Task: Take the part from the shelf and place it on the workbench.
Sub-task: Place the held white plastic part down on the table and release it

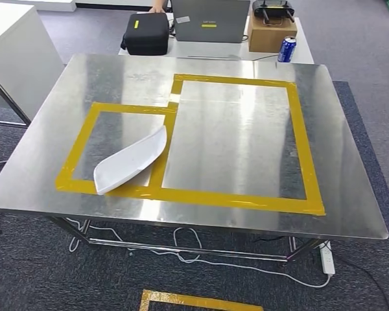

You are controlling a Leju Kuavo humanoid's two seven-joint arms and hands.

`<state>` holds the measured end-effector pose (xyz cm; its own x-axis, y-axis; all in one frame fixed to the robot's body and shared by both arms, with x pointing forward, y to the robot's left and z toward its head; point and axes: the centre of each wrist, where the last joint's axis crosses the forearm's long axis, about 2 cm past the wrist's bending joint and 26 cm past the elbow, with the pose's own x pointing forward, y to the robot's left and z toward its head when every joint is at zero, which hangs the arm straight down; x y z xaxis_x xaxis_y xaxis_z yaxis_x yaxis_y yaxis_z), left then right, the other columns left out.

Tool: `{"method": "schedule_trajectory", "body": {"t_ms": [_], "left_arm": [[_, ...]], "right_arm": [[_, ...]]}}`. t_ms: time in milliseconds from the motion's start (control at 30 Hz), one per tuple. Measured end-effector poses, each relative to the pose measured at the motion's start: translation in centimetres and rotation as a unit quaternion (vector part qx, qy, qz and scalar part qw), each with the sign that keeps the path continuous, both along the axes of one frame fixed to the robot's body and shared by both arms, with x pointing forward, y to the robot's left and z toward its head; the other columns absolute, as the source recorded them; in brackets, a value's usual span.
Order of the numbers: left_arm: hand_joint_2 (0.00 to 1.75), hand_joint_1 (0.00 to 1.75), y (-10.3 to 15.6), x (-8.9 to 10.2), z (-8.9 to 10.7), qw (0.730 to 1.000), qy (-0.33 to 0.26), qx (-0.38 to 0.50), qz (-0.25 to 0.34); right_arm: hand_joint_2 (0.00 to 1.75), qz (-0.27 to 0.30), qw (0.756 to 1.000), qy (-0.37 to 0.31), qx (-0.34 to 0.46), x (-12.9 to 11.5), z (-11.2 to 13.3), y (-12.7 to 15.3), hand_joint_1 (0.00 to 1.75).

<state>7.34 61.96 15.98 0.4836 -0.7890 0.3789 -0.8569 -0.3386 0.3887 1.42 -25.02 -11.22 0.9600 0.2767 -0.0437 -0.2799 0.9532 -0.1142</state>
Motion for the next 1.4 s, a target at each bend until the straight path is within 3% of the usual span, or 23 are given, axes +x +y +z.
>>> {"method": "schedule_trajectory", "body": {"t_ms": [67,133,233,333,433,467,500,600,667,700,767,900,1067,1233,1400], "left_arm": [[0.0,0.0,-0.7,-1.8,-1.9,0.993,0.114,0.007,0.031],[0.0,0.0,-1.9,-3.6,-4.8,0.963,0.265,0.001,0.056],[0.0,0.0,-4.3,-5.7,-11.0,0.872,0.477,-0.092,0.063],[0.0,0.0,-8.9,-6.4,-17.6,0.789,0.561,-0.245,0.048],[0.0,0.0,-13.7,-6.6,-21.7,0.728,0.583,-0.36,0.018],[0.0,0.0,-15.6,-6.7,-22.8,0.692,0.587,-0.421,0.013],[0.0,0.0,-17.8,-6.7,-24.0,0.635,0.59,-0.498,0.014],[0.0,0.0,-25.3,-6.5,-26.5,0.425,0.593,-0.684,0.012],[0.0,0.0,-29.8,-6.3,-27.1,0.358,0.576,-0.735,-0.008],[0.0,0.0,-31.3,-6.2,-27.2,0.348,0.567,-0.746,-0.016],[0.0,0.0,-32.9,-5.8,-27.2,0.354,0.547,-0.758,-0.037],[0.0,0.0,-33.0,-5.3,-27.2,0.386,0.491,-0.778,-0.074],[0.0,0.0,-32.5,-5.1,-27.2,0.414,0.474,-0.769,-0.115],[0.0,0.0,-31.3,-4.1,-27.2,0.385,0.545,-0.736,-0.117],[0.0,0.0,-30.7,-4.0,-27.1,0.387,0.522,-0.748,-0.133]], "right_arm": [[0.0,-0.015,1.0,-0.012,-0.004,0.0,0.0,0.2,0.0],[0.0,-0.025,0.999,-0.02,-0.004,-0.1,0.0,0.4,0.0],[0.0,-0.033,0.999,-0.022,0.003,-0.1,0.1,0.6,0.0],[0.0,-0.034,0.999,-0.02,0.016,-0.1,0.0,0.7,0.0],[0.0,-0.034,0.999,-0.022,0.019,-0.1,0.0,0.6,0.0],[0.0,-0.029,0.999,-0.024,0.018,0.0,0.0,0.6,0.0],[0.0,-0.022,0.999,-0.028,0.016,0.1,0.1,0.6,0.0],[0.0,-0.002,0.999,-0.049,-0.003,0.3,0.1,0.2,0.0],[0.0,0.004,0.998,-0.064,-0.019,0.6,0.1,-0.1,0.0],[0.0,0.006,0.997,-0.069,-0.024,0.8,0.1,-0.1,0.0],[0.0,0.012,0.997,-0.073,-0.03,1.2,0.1,-0.2,0.0],[0.0,0.02,0.997,-0.068,-0.033,1.3,0.1,-0.3,0.0],[0.0,0.026,0.998,-0.06,-0.006,1.2,0.1,-0.2,0.0],[0.0,0.061,0.998,-0.023,0.016,1.4,0.1,0.1,0.0],[0.0,0.066,0.998,-0.009,0.018,1.3,0.1,0.2,0.0]]}}
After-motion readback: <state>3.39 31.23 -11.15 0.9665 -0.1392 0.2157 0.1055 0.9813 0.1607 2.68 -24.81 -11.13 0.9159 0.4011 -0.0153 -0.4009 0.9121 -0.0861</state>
